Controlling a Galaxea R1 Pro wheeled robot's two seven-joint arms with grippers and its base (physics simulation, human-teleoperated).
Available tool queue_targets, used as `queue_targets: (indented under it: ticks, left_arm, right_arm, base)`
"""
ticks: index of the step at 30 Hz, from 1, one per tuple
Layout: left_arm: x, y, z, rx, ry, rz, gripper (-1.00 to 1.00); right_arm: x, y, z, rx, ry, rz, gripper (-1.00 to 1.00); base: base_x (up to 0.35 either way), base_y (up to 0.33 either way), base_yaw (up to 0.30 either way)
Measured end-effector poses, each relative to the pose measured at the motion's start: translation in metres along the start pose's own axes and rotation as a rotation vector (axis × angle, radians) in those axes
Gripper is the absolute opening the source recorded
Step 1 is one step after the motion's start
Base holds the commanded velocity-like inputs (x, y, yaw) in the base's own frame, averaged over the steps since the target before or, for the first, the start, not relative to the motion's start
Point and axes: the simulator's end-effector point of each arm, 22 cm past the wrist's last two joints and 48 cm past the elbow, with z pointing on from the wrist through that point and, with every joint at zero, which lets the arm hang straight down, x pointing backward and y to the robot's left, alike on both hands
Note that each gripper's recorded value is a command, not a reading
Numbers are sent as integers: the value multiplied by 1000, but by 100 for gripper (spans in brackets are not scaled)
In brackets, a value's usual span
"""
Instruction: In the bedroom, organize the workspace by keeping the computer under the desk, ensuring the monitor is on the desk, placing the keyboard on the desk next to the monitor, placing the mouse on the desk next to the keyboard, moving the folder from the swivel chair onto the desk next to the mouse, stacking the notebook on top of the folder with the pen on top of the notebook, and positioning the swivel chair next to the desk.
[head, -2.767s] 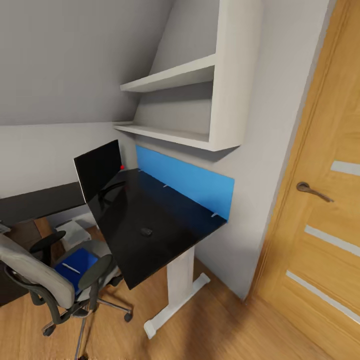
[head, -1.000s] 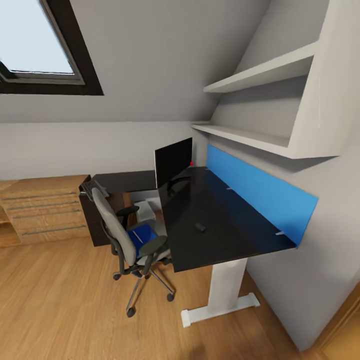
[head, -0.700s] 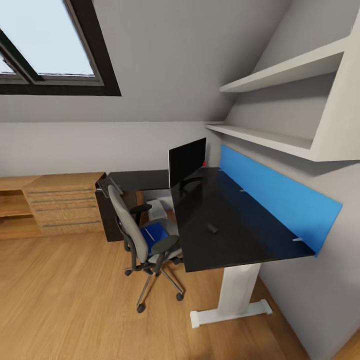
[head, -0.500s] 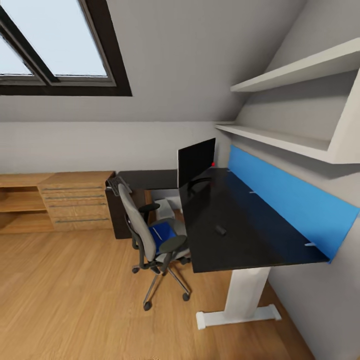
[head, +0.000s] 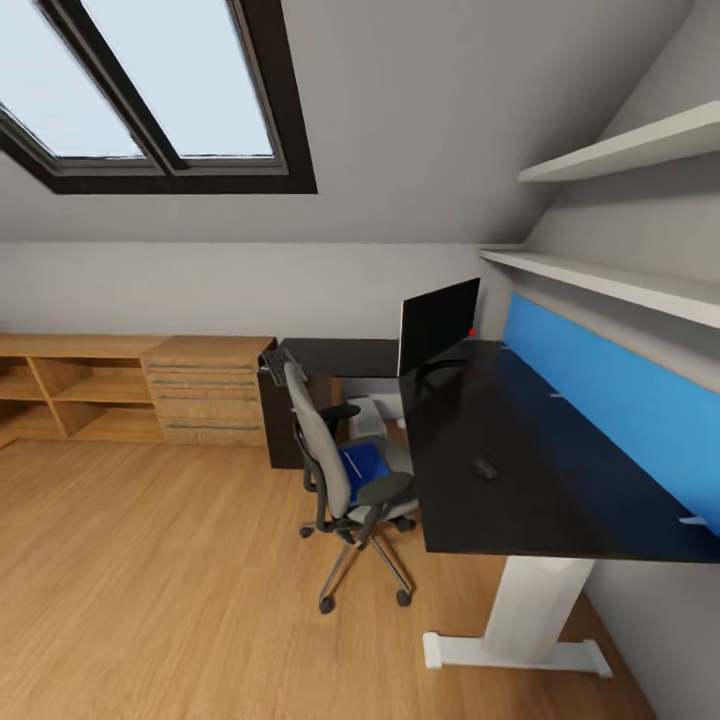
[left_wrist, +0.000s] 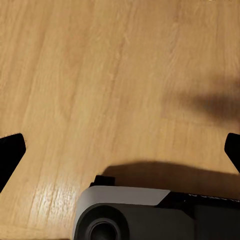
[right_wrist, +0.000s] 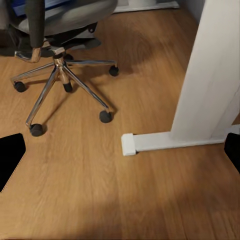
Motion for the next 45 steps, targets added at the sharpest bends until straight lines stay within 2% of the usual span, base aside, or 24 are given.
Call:
queue_targets:
  ticks: [6, 15, 31, 39, 45]
  left_arm:
    - [0, 0, 0, 0, 0, 1, 100]
    - [0, 0, 0, 1, 0, 2, 100]
    - [0, 0, 0, 1, 0, 2, 100]
    - [0, 1, 0, 0, 0, 3, 100]
    - [0, 1, 0, 0, 0, 3, 100]
  right_arm:
    - [0, 0, 0, -1, 0, 0, 100]
    - [0, -1, 0, 0, 1, 0, 100]
    - [0, -2, 0, 3, 0, -1, 100]
    - [0, -2, 0, 1, 0, -2, 100]
    - [0, -2, 0, 1, 0, -2, 100]
  base:
    - [0, 80, 189]
    - [0, 286, 20]
    - [0, 79, -216]
    - [0, 281, -56]
    - [0, 103, -8]
